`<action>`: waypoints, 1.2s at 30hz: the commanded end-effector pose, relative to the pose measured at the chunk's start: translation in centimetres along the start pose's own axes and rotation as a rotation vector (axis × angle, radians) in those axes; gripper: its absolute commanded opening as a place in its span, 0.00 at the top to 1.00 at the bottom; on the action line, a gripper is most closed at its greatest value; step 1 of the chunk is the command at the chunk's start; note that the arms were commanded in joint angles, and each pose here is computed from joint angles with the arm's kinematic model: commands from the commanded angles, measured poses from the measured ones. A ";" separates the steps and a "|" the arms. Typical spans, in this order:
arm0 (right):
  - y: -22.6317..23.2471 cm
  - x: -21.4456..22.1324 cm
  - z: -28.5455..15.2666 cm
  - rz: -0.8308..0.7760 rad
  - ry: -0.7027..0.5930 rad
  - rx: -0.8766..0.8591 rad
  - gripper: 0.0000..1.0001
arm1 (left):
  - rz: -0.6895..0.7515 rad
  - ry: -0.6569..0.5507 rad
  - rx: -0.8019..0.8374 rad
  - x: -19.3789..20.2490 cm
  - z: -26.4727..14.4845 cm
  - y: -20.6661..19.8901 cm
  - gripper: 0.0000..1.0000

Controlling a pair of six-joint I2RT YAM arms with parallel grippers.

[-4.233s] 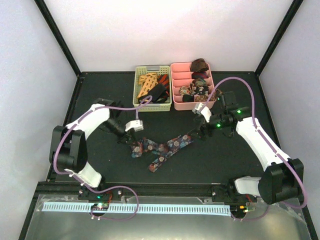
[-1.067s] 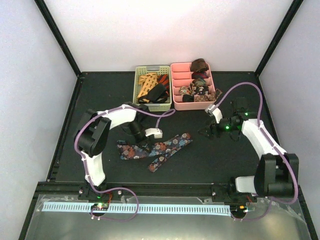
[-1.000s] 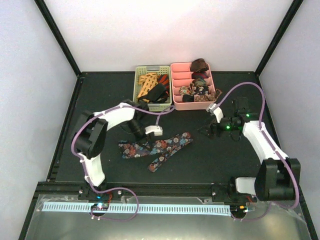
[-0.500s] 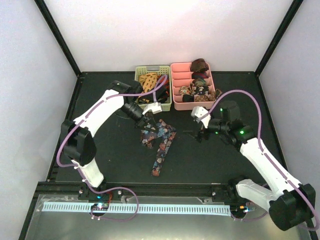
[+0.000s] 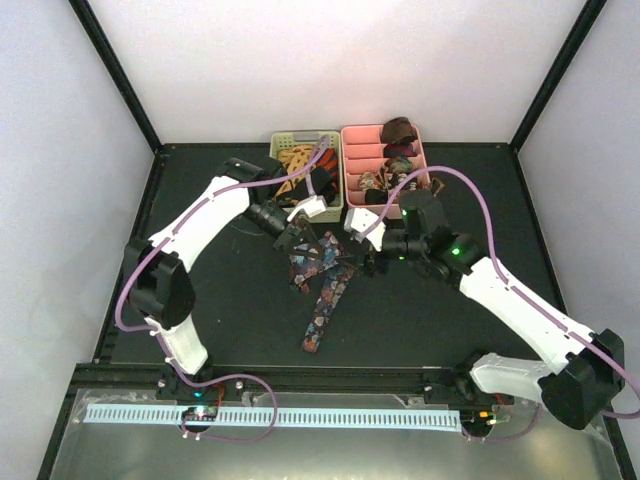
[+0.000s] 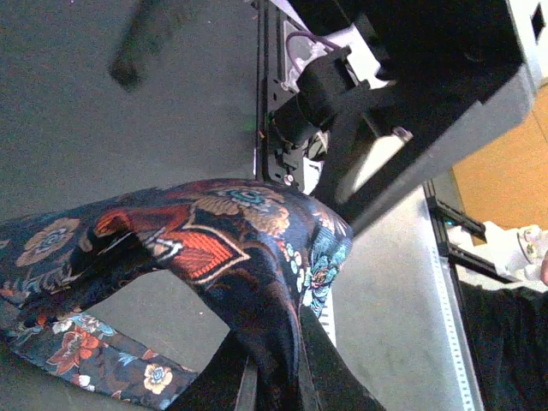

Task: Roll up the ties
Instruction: Pass from the left arm to the right

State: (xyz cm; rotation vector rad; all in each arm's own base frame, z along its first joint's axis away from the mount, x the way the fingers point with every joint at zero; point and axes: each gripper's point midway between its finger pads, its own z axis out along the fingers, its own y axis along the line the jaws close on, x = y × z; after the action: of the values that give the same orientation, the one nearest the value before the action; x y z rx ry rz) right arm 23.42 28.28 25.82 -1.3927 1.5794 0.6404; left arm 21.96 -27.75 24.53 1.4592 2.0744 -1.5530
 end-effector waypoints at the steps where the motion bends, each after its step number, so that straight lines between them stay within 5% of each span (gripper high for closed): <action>1: 1.6 -1.4 0.3 0.087 -0.046 -0.105 0.28 | 0.057 -0.075 0.029 -2.6 0.1 -0.9 0.98; 8: 2.5 0.0 0.6 0.109 0.016 -0.156 0.53 | 0.074 -0.071 0.025 -3.6 1.3 -0.2 0.98; 13: 2.4 1.9 0.7 0.128 0.080 -0.125 0.91 | 0.079 -0.066 0.022 -4.5 2.4 0.3 0.98; 15: 1.9 2.9 0.6 0.146 0.112 -0.090 0.98 | 0.081 -0.057 0.014 -4.7 2.7 0.6 0.91; 19: -0.2 5.3 -1.3 0.239 0.119 -0.020 0.98 | 0.069 -0.029 -0.102 -3.7 2.4 3.0 0.51; 24: -3.0 9.7 -4.3 0.347 0.113 0.083 0.98 | 0.167 0.004 -0.381 0.1 0.8 6.6 0.31; 28: -5.0 14.0 -5.8 0.405 0.153 0.143 0.98 | 0.257 0.092 -0.473 4.4 2.2 7.4 0.22; 36: -7.6 21.0 -7.1 0.397 0.280 0.205 0.98 | 0.277 0.445 -0.477 13.7 6.3 8.0 0.20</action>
State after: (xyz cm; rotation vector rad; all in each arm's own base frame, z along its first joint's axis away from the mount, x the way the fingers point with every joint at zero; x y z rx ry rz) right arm 28.95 11.44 13.05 -0.9643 2.1538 0.5668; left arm 19.23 -26.02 10.93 1.7270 2.1576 -0.8303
